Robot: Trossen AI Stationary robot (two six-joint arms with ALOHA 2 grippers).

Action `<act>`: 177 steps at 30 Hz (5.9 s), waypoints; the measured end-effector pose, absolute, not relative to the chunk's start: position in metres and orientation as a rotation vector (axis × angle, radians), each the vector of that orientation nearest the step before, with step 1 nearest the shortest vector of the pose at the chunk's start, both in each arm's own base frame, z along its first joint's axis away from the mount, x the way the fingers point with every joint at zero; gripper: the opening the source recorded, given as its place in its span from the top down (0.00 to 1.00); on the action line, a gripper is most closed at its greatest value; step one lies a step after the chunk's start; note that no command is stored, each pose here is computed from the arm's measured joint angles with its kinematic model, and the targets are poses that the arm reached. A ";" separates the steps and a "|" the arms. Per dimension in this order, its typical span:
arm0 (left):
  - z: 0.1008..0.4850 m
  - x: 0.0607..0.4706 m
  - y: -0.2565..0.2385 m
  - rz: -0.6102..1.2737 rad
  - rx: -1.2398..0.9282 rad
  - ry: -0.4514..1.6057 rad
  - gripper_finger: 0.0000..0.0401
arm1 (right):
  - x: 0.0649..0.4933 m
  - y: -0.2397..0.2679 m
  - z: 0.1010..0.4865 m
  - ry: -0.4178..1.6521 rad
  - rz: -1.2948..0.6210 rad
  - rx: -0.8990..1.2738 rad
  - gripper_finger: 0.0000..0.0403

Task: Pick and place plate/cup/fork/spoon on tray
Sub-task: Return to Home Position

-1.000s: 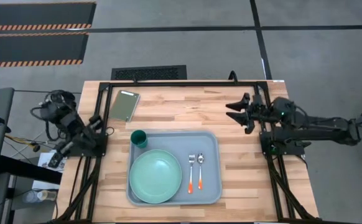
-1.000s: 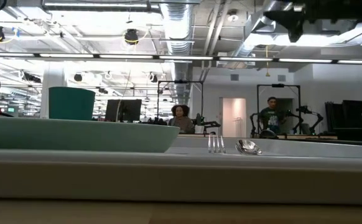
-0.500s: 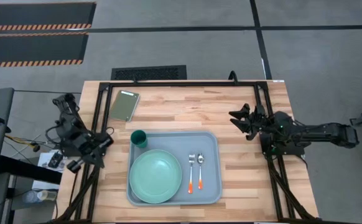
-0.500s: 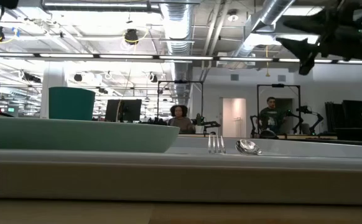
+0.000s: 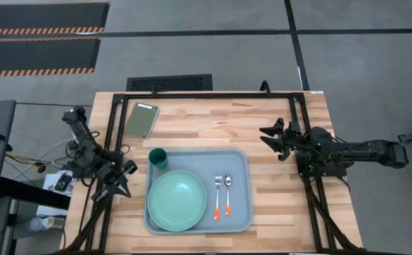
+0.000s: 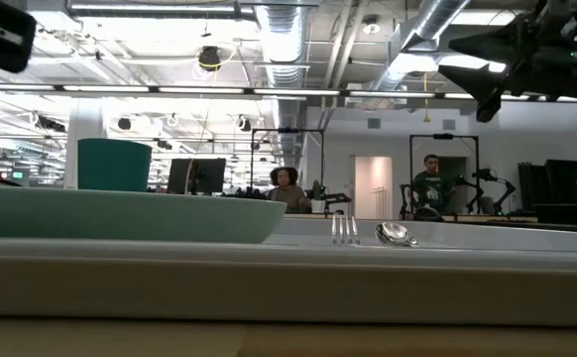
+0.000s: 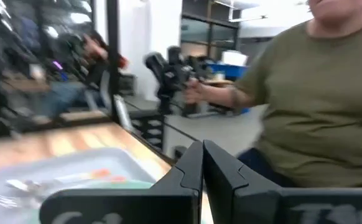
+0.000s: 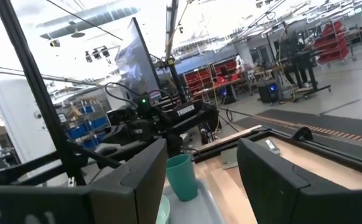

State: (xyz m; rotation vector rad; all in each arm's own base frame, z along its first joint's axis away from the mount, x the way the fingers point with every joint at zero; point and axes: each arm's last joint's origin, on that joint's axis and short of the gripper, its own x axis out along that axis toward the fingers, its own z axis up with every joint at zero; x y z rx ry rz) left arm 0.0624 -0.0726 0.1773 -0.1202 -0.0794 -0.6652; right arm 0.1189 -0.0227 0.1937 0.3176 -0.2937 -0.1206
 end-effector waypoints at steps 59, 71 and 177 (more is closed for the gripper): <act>0.174 0.097 0.001 -0.058 0.009 -0.094 1.00 | 0.122 -0.026 0.165 0.003 -0.231 0.218 0.45; 0.170 0.097 0.001 -0.057 -0.009 -0.048 1.00 | 0.122 -0.025 0.160 0.044 -0.234 0.274 0.45; 0.168 0.097 0.004 0.042 0.004 -0.033 1.00 | 0.095 -0.034 0.164 -0.011 -0.308 0.195 0.45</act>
